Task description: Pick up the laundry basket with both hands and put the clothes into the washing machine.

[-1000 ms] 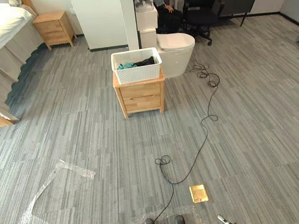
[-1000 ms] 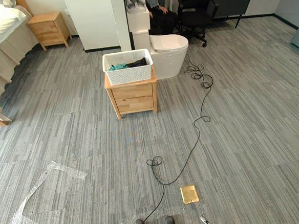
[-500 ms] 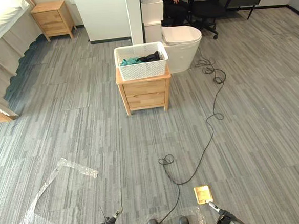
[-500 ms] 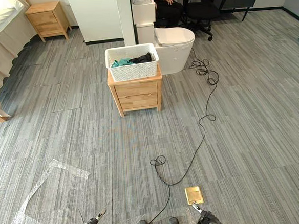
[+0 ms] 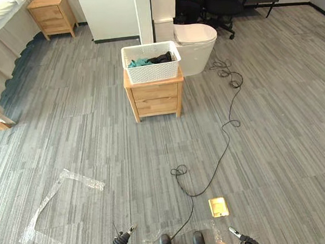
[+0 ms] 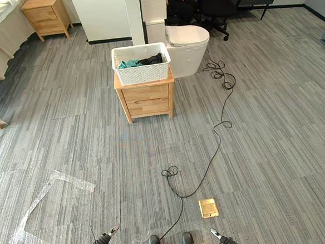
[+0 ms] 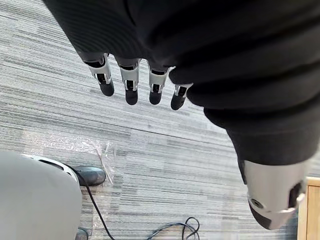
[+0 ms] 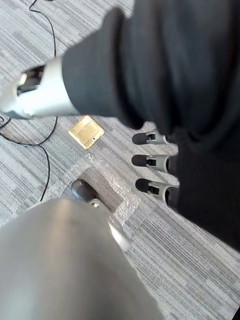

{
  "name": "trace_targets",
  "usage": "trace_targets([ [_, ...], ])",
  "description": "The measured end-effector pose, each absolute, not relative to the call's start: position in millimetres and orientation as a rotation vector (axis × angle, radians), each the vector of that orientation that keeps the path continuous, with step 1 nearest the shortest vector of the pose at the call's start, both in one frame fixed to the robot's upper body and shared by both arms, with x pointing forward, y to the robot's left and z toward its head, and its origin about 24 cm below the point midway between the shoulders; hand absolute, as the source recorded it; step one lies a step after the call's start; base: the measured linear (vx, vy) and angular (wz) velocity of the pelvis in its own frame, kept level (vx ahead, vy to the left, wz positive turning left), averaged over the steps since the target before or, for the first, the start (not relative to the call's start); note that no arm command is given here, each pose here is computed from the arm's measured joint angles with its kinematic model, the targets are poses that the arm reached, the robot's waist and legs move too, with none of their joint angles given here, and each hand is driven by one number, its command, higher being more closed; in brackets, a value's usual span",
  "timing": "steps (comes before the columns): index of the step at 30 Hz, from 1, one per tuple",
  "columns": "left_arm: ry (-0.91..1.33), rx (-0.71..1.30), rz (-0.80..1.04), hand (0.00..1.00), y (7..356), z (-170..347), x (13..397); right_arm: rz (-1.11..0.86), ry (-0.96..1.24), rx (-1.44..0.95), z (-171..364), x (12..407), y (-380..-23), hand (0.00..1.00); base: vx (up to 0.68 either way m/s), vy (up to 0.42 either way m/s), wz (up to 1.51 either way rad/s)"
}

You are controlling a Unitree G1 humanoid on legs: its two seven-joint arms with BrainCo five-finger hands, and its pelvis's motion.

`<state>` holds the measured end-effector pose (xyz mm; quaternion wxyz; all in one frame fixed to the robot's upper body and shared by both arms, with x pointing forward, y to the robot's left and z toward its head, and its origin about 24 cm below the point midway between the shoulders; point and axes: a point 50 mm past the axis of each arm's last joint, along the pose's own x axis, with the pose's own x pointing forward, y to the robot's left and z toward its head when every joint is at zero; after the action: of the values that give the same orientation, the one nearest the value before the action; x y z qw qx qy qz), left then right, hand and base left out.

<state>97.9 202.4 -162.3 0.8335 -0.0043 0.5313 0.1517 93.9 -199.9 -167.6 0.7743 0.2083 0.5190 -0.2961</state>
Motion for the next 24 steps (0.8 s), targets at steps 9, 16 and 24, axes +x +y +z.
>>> trace_targets([
  [9,1.098,-0.066,0.358,0.0,202.1,-161.0,102.2,-0.662,1.043,0.513,-161.1,117.7,-200.4,0.0,0.04,-0.009,0.1],
  [16,1.073,-0.122,0.436,0.0,208.7,-158.5,106.4,-0.752,1.021,0.56,-161.3,107.2,-214.8,0.0,0.06,0.083,0.1],
  [24,1.062,-0.236,0.547,0.0,204.6,-159.7,101.5,-1.054,1.089,0.762,-174.0,32.1,-203.0,0.0,0.49,0.001,0.57],
])
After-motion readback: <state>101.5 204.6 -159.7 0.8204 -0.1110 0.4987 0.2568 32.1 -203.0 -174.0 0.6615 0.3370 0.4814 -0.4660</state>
